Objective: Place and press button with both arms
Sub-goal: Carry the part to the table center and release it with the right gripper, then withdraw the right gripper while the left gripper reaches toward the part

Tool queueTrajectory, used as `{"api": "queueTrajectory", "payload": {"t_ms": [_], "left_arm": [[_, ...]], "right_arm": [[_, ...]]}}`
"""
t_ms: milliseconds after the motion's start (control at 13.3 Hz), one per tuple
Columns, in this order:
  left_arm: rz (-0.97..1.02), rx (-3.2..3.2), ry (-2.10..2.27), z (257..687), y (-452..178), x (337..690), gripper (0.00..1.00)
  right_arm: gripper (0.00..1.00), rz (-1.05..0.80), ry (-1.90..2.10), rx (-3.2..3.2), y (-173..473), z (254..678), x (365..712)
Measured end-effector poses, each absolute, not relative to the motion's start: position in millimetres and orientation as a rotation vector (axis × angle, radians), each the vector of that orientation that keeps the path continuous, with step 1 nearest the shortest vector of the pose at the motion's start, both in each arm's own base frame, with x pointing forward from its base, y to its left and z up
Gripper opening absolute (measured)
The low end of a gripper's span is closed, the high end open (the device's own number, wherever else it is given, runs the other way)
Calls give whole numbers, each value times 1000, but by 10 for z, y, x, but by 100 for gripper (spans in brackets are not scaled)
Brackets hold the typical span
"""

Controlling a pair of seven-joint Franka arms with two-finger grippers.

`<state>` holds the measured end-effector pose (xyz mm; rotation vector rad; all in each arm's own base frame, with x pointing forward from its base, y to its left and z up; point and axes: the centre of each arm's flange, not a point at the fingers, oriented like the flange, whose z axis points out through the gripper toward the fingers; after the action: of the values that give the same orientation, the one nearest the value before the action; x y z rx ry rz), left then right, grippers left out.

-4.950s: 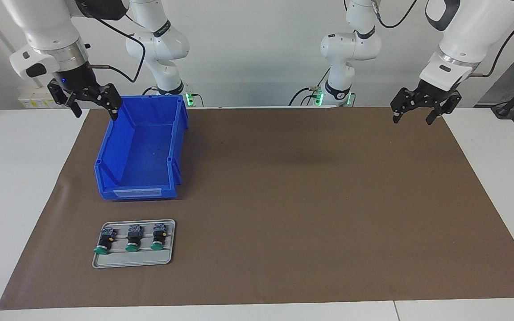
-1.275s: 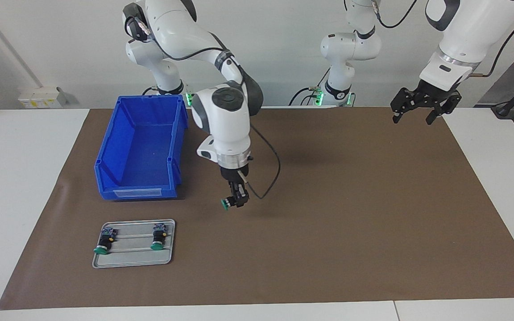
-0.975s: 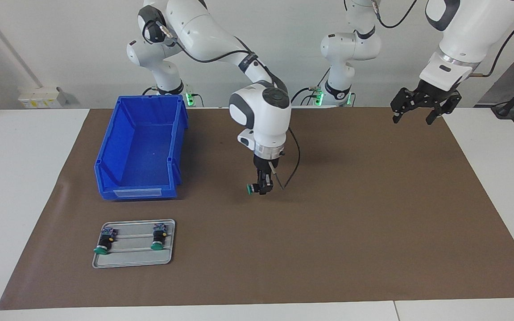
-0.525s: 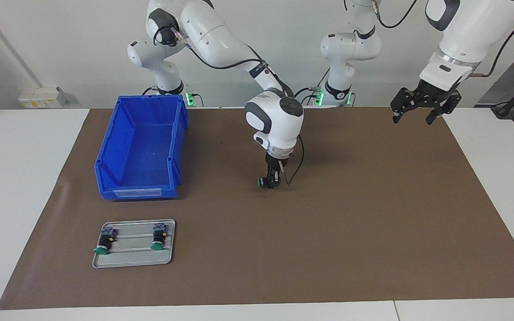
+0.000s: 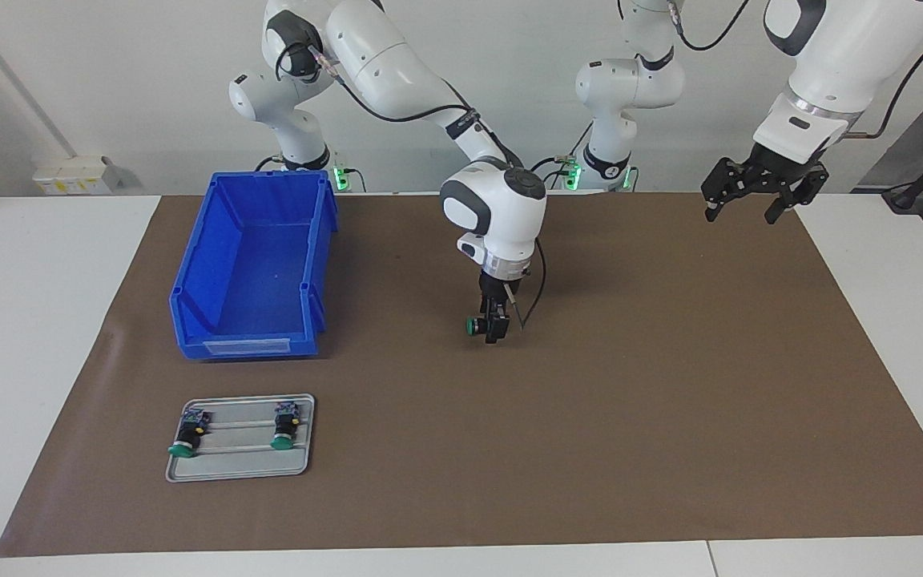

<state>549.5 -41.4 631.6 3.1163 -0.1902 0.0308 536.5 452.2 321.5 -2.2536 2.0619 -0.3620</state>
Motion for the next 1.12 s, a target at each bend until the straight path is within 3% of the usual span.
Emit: {"api": "queueTrajectory", "payload": {"t_ms": [75,375,600,825,1125], "left_arm": [[31,3116,-190,6316,-414,5495,100],[31,3116,-190,6316,-414,5495,100],[31,3116,-190,6316,-414,5495,100],[31,3116,-190,6316,-414,5495,100],[44,3114,-219,6324,-510,5496,100]], "right_arm": [[100,-376,1992,-2278,4360,3484,5506],[100,-482,1679,-2440,3351,4625,5982],[100,-524,1337,-2745,2648,4872,6187],[100,-442,1041,-2899,1836,5159,6337],[100,-344,733,-3043,736,5740,6166]]}}
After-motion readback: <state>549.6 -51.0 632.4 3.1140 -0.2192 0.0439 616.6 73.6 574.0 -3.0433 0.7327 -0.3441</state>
